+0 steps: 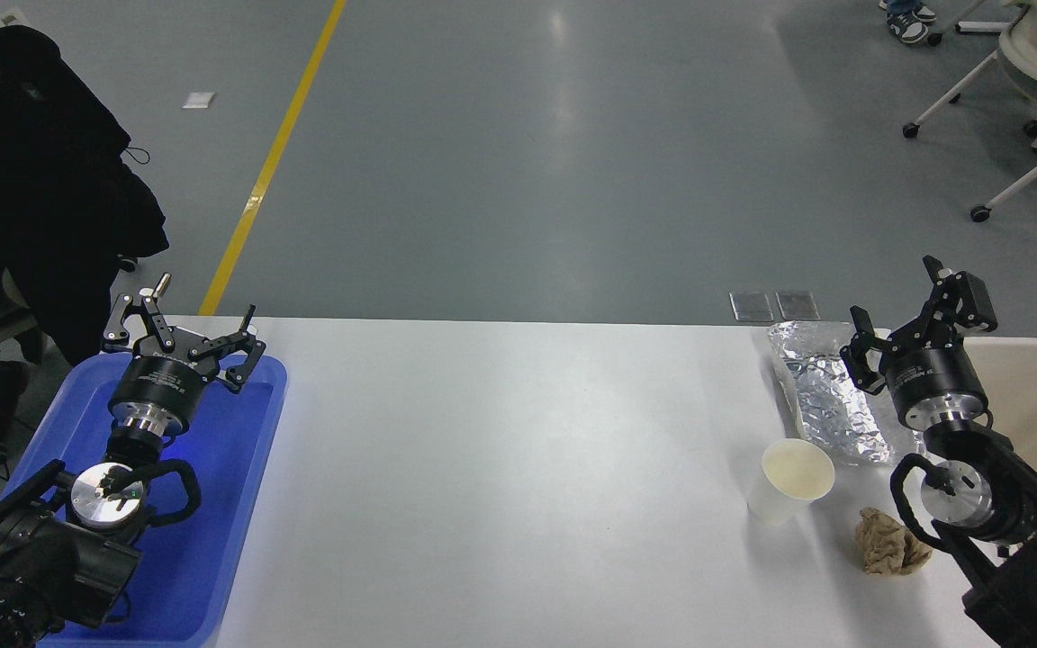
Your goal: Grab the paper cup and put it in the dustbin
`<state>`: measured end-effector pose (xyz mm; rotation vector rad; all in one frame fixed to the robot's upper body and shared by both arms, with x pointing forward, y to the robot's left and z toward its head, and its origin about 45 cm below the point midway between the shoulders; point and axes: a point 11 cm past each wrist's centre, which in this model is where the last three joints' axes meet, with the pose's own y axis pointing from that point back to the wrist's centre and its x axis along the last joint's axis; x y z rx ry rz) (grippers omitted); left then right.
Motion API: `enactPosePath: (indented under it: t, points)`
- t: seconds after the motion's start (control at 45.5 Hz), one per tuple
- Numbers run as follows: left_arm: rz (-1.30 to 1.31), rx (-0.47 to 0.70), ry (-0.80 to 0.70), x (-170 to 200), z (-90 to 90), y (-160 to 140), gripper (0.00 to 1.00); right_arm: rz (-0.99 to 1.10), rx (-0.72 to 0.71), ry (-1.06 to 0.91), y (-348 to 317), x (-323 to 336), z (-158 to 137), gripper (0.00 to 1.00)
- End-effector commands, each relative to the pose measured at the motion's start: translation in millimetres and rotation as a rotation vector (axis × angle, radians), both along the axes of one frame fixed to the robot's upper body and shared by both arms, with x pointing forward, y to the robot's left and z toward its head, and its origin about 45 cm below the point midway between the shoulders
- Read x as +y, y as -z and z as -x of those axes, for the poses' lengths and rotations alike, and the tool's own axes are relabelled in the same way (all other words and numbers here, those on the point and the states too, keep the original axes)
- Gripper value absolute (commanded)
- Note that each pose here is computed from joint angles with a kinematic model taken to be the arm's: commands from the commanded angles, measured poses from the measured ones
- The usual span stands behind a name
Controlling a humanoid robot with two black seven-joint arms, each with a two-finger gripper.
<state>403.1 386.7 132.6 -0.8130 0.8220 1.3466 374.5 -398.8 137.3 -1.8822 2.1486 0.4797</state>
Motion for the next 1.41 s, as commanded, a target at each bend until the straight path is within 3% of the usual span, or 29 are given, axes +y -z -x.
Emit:
enactPosePath:
  t: [0.0, 0.308, 0.418, 0.725, 1.165, 1.385]
  points:
    - [0.0, 0.001, 0.0, 0.1, 0.1, 0.1, 1.0, 0.037, 0.017, -0.028, 0.9, -3.2, 5.0, 1.0]
    - [0.0, 0.001, 0.0, 0.1, 0.1, 0.1, 1.0, 0.386, 0.198, -0.193, -37.9, -66.4, 5.8, 1.0]
    - [0.0, 0.0, 0.001, -0.3, -0.1, -0.2, 1.0, 0.512, 0.27, -0.342, -42.4, -54.8, 8.2, 1.0]
    - [0.0, 0.0, 0.001, -0.3, -0.1, -0.2, 1.0, 0.8, 0.383, -0.532, -76.1, -60.8, -0.7, 1.0]
    - [0.0, 0.0, 0.001, -0.3, -0.1, -0.2, 1.0, 1.144, 0.801, -1.081, -169.9, -37.6, 11.5, 1.0]
    - [0.0, 0.0, 0.001, -0.3, -0.1, -0.2, 1.0, 1.155, 0.962, -1.295, -198.3, 1.7, 11.6, 1.0]
